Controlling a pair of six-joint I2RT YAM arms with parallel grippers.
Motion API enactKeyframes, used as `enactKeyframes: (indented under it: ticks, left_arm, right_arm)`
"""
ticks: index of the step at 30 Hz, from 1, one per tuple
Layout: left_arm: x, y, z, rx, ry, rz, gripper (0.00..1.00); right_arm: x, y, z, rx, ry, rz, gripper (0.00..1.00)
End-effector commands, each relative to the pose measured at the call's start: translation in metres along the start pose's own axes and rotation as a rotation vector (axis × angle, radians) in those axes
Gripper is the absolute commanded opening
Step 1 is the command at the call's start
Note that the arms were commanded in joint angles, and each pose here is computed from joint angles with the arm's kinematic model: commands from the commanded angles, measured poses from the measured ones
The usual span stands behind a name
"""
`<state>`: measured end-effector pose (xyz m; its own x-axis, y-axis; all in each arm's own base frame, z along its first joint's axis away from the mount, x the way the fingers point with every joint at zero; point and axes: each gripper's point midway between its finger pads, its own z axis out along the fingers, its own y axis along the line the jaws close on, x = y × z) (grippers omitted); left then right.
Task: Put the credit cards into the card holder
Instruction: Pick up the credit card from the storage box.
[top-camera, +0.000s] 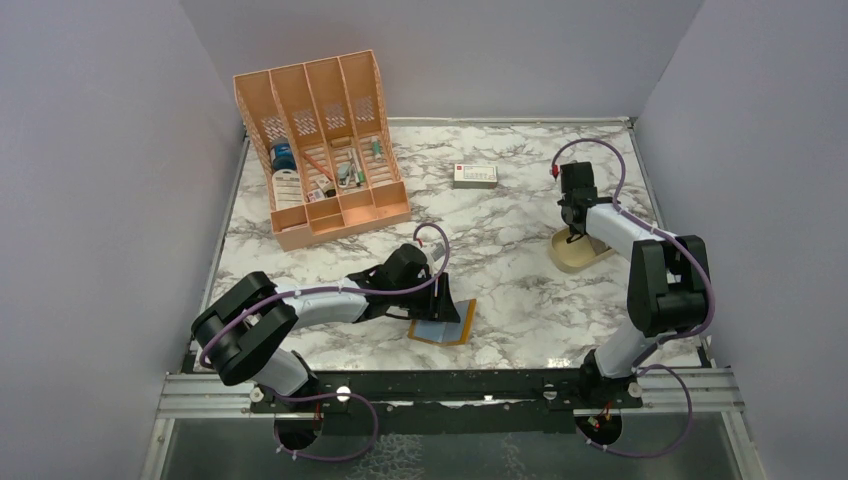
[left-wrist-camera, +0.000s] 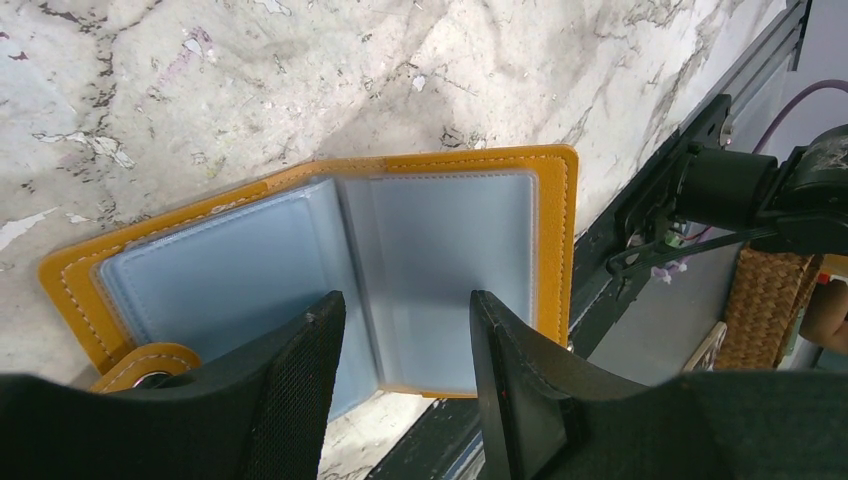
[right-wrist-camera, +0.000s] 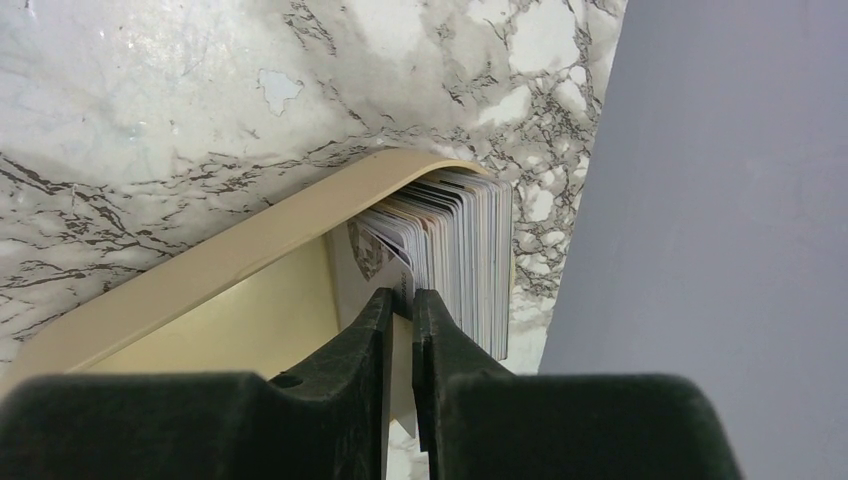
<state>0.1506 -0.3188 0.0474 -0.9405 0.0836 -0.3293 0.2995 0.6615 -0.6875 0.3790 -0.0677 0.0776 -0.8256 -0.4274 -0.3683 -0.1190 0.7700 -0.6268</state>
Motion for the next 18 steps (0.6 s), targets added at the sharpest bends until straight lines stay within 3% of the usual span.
enactKeyframes:
  ticks: [1,3,8,18]
  left_arm:
    - [-0.0050,0.0026,-0.0025,-0.010,-0.027,0.019,0.52]
    - [-0.0053,0.0026,-0.0025,-0.010,-0.027,0.018,0.52]
    - [-0.0053,0.0030,-0.0022,-0.012,-0.027,0.017,0.52]
    - [-0.0060,0.0033,-0.0015,-0.014,-0.027,0.015,0.52]
  right_arm:
    - [-0.0105,-0.0240,-0.0054,0.091,-0.030,0.047,0.14]
    - [-0.0118,-0.0257,-0.0063,0.095,-0.035,0.047,0.17]
    - [-0.0146,-0.0243,-0.0067,0.080,-0.043,0.046,0.09]
    - [-0.0170,-0.0312,-0.0090,0.106,-0.049,0.049,0.12]
